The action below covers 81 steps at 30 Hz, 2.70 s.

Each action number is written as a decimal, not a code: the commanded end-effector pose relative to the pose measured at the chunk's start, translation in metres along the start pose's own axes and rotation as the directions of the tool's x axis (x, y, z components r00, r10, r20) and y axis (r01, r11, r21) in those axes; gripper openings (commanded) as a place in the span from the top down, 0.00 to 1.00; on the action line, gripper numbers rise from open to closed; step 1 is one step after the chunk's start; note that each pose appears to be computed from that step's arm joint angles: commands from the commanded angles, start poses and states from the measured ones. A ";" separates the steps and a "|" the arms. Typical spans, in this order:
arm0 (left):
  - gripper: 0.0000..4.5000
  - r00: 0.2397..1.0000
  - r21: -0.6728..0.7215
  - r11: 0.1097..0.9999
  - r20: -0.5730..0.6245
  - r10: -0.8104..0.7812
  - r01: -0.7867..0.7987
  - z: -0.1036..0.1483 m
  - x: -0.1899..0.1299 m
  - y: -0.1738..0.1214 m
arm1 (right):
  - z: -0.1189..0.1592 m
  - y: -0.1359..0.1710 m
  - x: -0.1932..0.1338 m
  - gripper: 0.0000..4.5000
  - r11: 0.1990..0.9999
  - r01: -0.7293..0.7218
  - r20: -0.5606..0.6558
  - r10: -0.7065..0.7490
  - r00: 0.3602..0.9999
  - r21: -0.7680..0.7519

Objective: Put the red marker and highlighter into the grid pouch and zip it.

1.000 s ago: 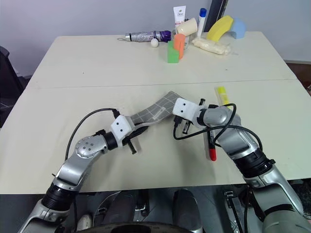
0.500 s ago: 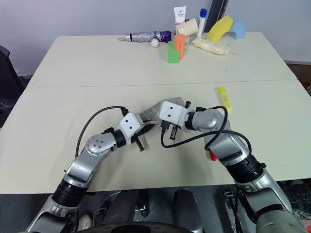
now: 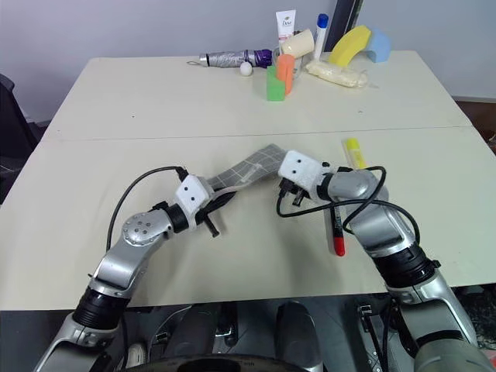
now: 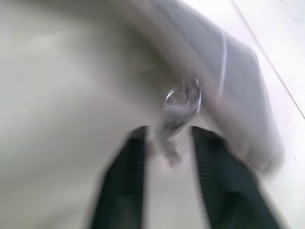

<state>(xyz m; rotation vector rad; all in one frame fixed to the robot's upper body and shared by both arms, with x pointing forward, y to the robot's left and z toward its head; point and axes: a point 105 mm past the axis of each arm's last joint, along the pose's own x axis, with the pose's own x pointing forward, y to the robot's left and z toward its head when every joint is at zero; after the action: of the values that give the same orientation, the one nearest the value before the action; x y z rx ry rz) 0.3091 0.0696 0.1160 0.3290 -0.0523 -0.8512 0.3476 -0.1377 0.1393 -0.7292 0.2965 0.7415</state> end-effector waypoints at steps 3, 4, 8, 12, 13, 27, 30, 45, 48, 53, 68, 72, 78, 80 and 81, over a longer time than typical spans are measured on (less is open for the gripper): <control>1.00 0.995 -0.020 0.999 0.088 0.048 -0.047 0.019 0.005 0.003 | 0.013 -0.026 -0.007 0.24 0.976 0.109 0.083 -0.126 0.989 0.186; 1.00 0.995 -0.022 0.999 0.089 0.050 -0.048 0.019 0.005 0.003 | 0.013 -0.027 -0.007 0.24 0.971 0.114 0.084 -0.134 0.987 0.209; 1.00 0.994 -0.021 0.998 0.097 0.059 -0.058 0.021 0.008 0.003 | 0.013 -0.030 -0.007 0.24 0.934 0.126 0.096 -0.167 0.981 0.334; 1.00 0.992 -0.011 0.997 0.100 0.074 -0.074 0.022 0.009 0.007 | 0.018 -0.034 -0.007 0.24 0.891 0.119 0.126 -0.192 0.973 0.439; 1.00 0.992 -0.009 0.997 0.099 0.078 -0.077 0.022 0.009 0.008 | 0.020 -0.034 -0.007 0.24 0.883 0.111 0.135 -0.192 0.972 0.456; 1.00 0.990 0.007 0.995 0.099 0.097 -0.099 0.021 0.011 0.013 | 0.027 -0.017 -0.010 0.65 0.865 -0.008 0.185 -0.098 0.978 0.501; 1.00 0.990 0.008 0.995 0.101 0.099 -0.100 0.021 0.011 0.013 | 0.029 -0.015 -0.011 0.54 0.857 -0.030 0.200 -0.086 0.976 0.515; 1.00 0.991 0.022 0.995 0.102 0.090 -0.093 0.021 0.012 0.011 | 0.032 -0.019 -0.006 0.43 0.822 -0.006 0.207 -0.137 0.969 0.570; 1.00 0.991 0.025 0.996 0.101 0.087 -0.090 0.020 0.012 0.010 | 0.031 -0.021 -0.005 0.80 0.814 0.005 0.199 -0.148 0.969 0.581; 1.00 0.992 0.037 0.996 0.095 0.078 -0.082 0.018 0.013 0.008 | 0.034 -0.019 -0.005 1.00 0.818 -0.002 0.203 -0.141 0.969 0.576; 1.00 0.997 0.084 0.996 0.082 -0.006 -0.001 0.014 0.017 -0.006 | 0.056 0.024 0.001 1.00 0.953 -0.142 0.188 0.093 0.978 0.268; 1.00 0.997 0.081 0.995 0.050 -0.056 0.052 0.008 0.012 -0.012 | 0.061 0.029 0.000 1.00 0.958 -0.174 0.195 0.130 0.972 0.228; 1.00 0.990 0.067 0.988 -0.036 -0.135 0.137 -0.005 -0.011 -0.012 | 0.044 0.014 -0.005 1.00 0.965 -0.108 0.133 0.078 0.988 0.240; 1.00 0.986 0.067 0.985 -0.057 -0.157 0.161 -0.007 -0.016 -0.012 | 0.037 0.009 -0.006 1.00 0.967 -0.087 0.109 0.063 0.992 0.238; 1.00 0.983 0.074 0.981 -0.067 -0.172 0.177 -0.008 -0.016 -0.014 | 0.034 0.007 -0.006 1.00 0.968 -0.077 0.095 0.056 0.994 0.237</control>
<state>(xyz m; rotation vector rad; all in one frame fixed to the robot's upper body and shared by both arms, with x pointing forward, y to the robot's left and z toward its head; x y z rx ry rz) 0.2967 0.0812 0.1014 0.4394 0.0128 -0.9671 0.3353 -0.1092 0.1525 -0.4303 0.3701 0.8045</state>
